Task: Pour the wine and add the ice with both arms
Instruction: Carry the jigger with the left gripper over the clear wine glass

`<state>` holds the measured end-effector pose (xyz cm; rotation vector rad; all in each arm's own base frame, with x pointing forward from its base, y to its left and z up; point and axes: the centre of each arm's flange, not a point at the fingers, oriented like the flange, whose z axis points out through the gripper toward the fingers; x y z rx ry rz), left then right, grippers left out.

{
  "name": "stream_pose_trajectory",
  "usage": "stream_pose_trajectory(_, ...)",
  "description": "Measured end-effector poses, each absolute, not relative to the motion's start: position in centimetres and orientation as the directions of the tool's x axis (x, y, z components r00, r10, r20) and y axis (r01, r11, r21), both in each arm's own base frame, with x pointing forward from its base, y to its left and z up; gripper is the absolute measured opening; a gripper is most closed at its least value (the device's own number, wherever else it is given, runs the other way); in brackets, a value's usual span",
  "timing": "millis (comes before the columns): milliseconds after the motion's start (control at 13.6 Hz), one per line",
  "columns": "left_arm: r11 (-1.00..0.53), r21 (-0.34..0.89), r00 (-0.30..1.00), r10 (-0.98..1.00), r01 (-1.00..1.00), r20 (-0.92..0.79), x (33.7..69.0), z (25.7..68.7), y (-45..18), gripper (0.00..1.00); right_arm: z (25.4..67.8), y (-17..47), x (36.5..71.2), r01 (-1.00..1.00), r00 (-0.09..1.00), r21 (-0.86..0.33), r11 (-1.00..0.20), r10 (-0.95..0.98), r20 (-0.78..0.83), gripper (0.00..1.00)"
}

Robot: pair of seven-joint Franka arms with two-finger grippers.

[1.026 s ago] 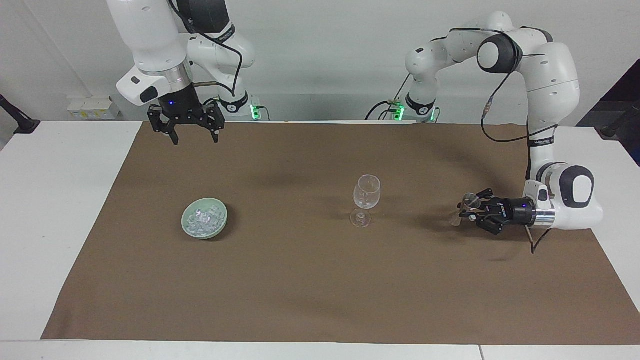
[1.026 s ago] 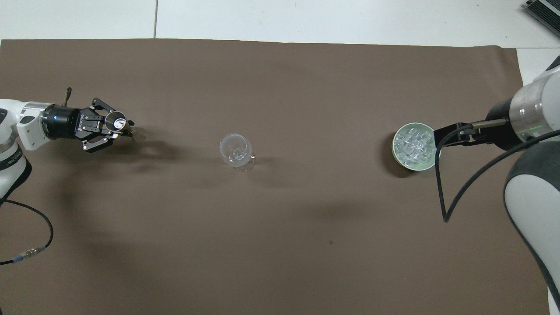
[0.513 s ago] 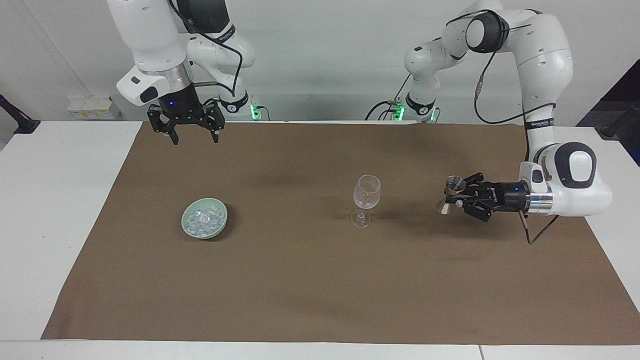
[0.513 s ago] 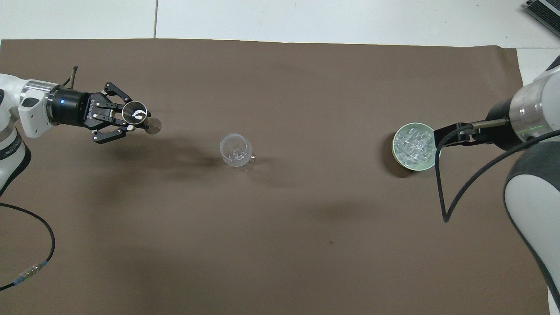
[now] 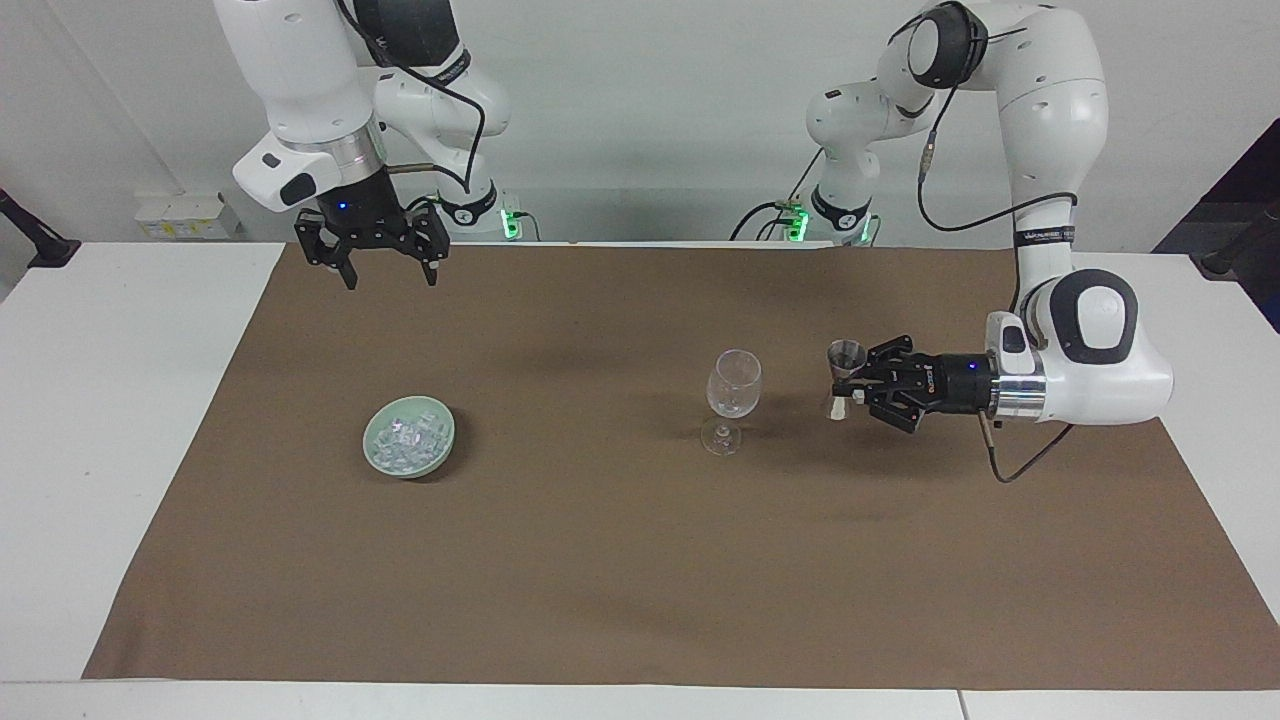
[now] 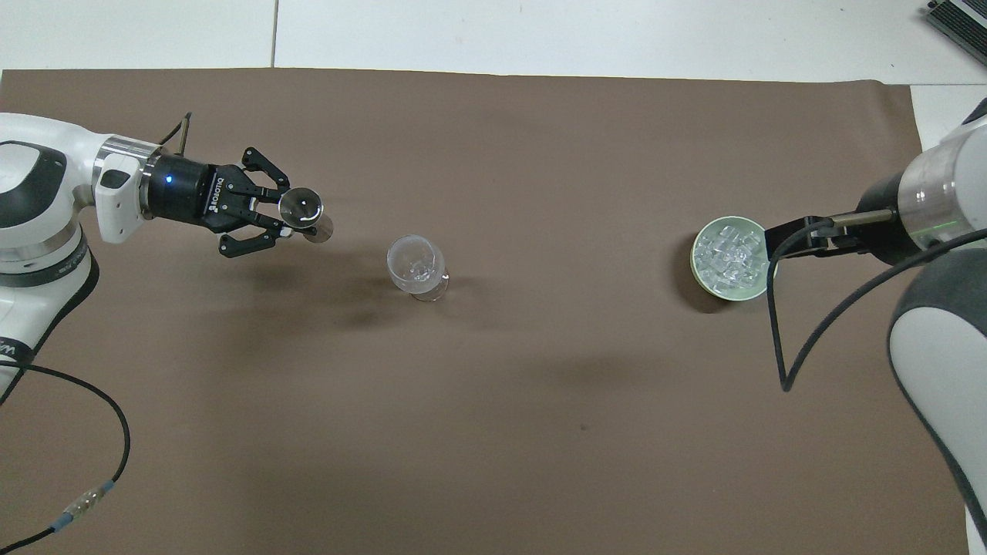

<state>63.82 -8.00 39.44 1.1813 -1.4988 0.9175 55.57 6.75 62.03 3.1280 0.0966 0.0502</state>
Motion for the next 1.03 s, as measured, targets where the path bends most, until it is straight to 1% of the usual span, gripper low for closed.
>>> stream_pose_trajectory(440, 0.175, 0.073, 0.015, -0.309, -0.982, 0.951, 62.6, 41.1, -10.5, 0.25, 62.0, 6.7, 55.6, 0.062, 0.998, 0.013, -0.998, 0.062, 0.032, 1.00)
stream_pose_trajectory(659, 0.148, 0.080, 0.025, -0.341, -0.986, 0.940, 61.4, 42.4, -11.5, 0.25, 62.0, 6.7, 55.6, 0.062, 0.998, 0.013, -0.998, 0.062, 0.032, 1.00)
stream_pose_trajectory(806, 0.129, 0.112, 0.058, -0.364, -0.985, 0.929, 60.2, 43.1, -11.2, 0.25, 62.0, 6.7, 55.6, 0.062, 0.998, 0.013, -0.998, 0.062, 0.032, 1.00)
stream_pose_trajectory(1026, 0.090, 0.134, 0.089, -0.391, -0.987, 0.916, 58.4, 42.8, -10.7, 0.25, 62.0, 6.7, 55.6, 0.062, 0.998, 0.013, -0.998, 0.062, 0.032, 1.00)
